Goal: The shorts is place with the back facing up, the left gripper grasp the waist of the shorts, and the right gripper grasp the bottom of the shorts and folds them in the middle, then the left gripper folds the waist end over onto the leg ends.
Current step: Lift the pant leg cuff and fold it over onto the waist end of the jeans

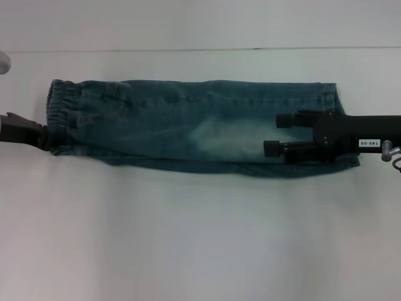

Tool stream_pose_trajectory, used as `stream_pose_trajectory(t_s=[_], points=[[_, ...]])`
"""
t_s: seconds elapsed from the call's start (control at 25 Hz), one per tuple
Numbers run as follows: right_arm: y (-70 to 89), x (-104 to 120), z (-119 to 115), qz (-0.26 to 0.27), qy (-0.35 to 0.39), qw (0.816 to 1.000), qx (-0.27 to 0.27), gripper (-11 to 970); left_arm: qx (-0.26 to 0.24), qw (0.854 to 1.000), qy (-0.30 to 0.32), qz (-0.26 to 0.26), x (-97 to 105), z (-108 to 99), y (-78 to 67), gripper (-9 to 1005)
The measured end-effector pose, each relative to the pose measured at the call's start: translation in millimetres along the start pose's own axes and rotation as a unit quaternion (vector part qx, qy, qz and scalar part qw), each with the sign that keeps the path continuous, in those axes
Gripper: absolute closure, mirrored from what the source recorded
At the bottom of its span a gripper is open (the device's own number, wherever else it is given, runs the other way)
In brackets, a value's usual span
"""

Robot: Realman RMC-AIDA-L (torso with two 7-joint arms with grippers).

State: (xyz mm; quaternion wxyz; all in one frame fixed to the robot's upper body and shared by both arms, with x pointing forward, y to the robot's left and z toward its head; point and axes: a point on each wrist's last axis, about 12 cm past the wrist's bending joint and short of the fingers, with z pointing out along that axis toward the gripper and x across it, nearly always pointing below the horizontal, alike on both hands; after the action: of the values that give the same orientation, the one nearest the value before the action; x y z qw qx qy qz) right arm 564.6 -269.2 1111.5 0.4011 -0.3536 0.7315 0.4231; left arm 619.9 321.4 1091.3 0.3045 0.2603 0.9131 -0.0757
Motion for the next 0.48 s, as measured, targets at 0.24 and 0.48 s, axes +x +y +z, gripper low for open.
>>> stream_pose_trajectory(t_s=[0.24, 0.48], points=[[-0.9, 0.2, 4.1, -0.001, 0.007, 1.0, 0.001, 17, -0.001, 1.0, -0.005, 0.003, -2.4, -1.9, 1.1, 742], [-1.4, -2.3, 6.6, -0.004, 0.008, 1.0, 0.0, 18, -0.001, 1.0, -0.006, 0.007, -4.2, -3.2, 0.7, 791]])
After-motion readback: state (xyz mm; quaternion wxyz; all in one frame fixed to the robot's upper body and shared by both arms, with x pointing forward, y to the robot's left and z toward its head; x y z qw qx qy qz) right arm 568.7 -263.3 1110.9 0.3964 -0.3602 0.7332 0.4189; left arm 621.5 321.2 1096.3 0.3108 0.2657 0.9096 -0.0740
